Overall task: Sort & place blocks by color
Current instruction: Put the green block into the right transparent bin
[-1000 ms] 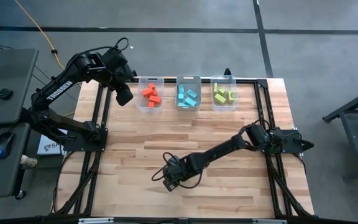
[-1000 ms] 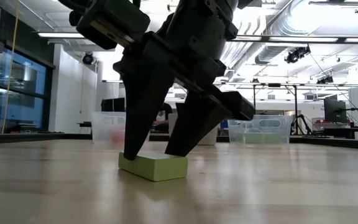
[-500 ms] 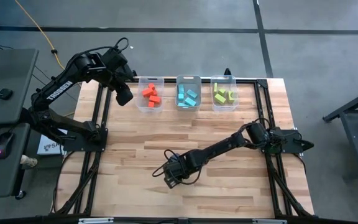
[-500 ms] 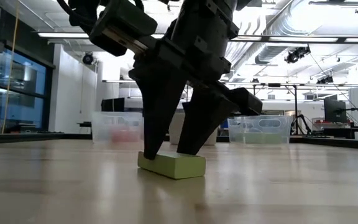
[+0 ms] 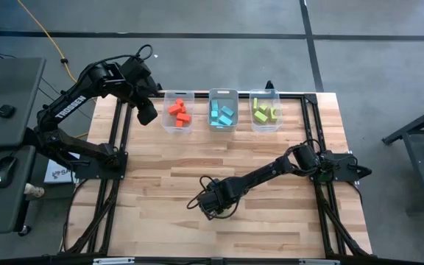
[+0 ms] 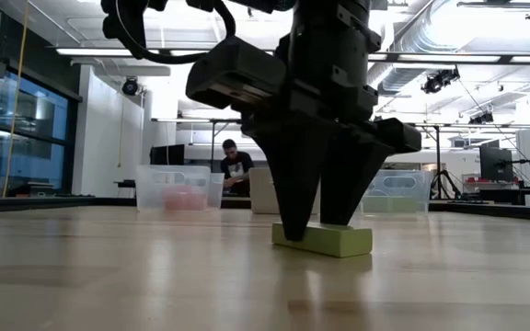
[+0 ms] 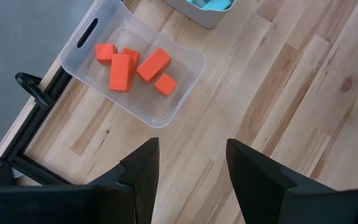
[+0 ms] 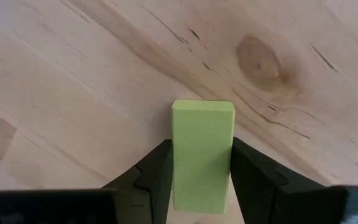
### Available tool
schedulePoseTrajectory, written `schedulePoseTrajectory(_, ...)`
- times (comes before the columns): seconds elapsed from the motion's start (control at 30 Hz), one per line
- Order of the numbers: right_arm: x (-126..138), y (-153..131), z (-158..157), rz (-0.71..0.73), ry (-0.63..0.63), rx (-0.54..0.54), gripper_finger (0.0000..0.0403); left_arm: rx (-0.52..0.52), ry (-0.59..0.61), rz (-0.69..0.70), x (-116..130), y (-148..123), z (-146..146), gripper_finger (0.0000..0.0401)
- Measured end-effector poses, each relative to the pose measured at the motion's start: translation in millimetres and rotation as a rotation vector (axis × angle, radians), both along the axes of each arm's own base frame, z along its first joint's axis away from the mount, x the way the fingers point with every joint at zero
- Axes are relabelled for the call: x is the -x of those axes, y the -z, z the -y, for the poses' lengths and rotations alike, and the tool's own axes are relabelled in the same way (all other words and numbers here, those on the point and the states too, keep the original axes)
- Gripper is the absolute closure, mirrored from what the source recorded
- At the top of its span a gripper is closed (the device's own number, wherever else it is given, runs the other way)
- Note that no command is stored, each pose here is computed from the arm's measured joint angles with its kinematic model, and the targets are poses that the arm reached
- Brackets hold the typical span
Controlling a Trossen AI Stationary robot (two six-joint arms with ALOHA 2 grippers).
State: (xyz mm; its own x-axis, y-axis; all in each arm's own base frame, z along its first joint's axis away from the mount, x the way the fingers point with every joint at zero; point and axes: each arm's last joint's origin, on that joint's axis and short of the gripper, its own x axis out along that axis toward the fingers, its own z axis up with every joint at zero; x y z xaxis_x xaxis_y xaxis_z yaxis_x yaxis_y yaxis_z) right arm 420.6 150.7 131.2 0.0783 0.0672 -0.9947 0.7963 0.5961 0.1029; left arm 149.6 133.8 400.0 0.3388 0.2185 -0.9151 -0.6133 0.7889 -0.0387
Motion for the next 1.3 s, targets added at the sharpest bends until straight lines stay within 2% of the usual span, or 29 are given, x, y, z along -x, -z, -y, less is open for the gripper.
schedulePoseTrajectory(0.3,-1,1,2,0.007,-0.018,0.021,0.0274,0.000,0.000,0.000,0,0,0,0.0239)
schedulePoseTrajectory(0.47,-1,0,2,0.010,-0.049,0.021,0.0304,-0.001,0.000,0.000,0,0,0,0.0239)
schedulePoseTrajectory(0.73,-2,-2,1,0.025,-0.079,0.010,0.0304,0.000,0.001,0.000,0,0,0,0.0239)
schedulePoseTrajectory(0.83,-1,-11,1,0.045,-0.074,0.008,0.0304,-0.001,0.001,0.000,0,0,0,0.0239)
schedulePoseTrajectory(0.97,2,-22,4,0.079,-0.050,0.066,0.0304,0.000,0.001,0.000,0,0,0,0.0239)
schedulePoseTrajectory(1.3,6,-72,21,0.219,-0.017,0.178,0.0304,-0.001,0.002,0.000,0,0,0,0.0239)
